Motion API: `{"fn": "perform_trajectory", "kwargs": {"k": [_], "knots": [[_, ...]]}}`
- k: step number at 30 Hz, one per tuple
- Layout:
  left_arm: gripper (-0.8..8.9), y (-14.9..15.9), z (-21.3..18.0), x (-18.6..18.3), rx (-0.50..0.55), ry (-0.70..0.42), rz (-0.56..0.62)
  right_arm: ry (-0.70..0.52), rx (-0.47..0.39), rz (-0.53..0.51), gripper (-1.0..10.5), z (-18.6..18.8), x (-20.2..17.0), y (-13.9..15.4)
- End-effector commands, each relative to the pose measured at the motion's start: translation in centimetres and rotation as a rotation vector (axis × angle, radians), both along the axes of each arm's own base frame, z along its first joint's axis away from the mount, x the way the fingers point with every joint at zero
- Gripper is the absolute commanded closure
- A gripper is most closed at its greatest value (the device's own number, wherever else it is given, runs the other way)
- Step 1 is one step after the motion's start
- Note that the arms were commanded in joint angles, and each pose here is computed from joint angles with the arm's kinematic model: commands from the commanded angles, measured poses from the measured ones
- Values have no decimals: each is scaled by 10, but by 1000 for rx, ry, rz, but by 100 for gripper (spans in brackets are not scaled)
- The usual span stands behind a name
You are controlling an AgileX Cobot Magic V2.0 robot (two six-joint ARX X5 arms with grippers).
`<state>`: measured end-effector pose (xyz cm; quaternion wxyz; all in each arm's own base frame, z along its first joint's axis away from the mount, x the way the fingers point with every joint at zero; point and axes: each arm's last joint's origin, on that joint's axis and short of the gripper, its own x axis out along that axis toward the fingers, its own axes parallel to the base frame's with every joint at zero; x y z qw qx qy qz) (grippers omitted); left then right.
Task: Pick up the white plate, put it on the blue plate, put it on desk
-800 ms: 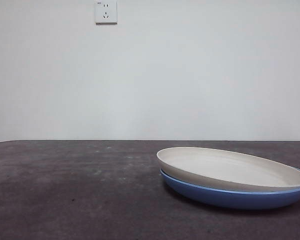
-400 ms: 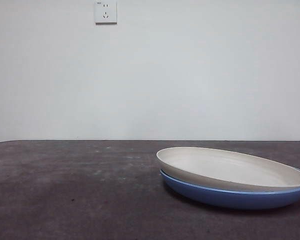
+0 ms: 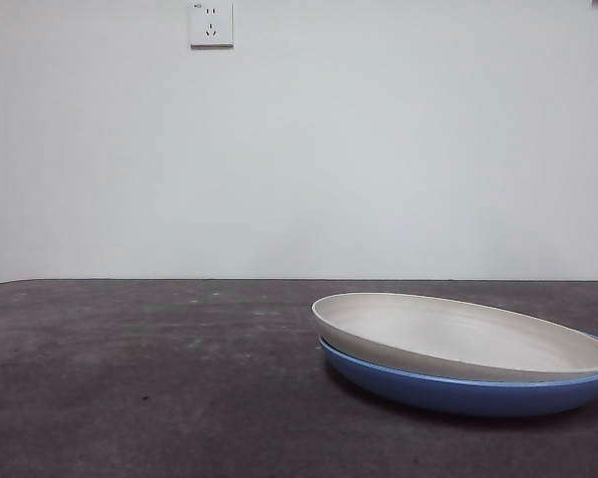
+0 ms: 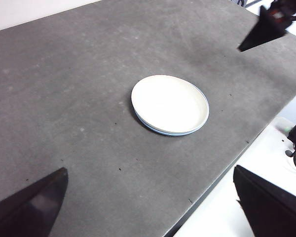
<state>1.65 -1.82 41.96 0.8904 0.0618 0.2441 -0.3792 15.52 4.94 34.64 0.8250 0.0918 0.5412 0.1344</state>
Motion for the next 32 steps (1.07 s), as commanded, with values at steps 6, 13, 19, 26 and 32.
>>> {"fn": "perform_trajectory", "kwargs": {"k": [6, 13, 19, 26, 32], "knots": [[184, 0, 3, 0, -1, -14, -9, 116, 34, 23, 393, -34, 66, -13], [184, 0, 2, 0, -1, -10, -8, 232, 111, 0, 393, -72, 107, -26], [184, 0, 2, 0, -1, -10, -8, 274, 176, 33, 395, -98, 124, -23], [184, 0, 3, 0, -2, -12, -8, 335, 171, 44, 413, -133, 131, -23], [184, 0, 3, 0, -3, -14, -7, 334, 199, 54, 413, -156, 128, -23]]}}
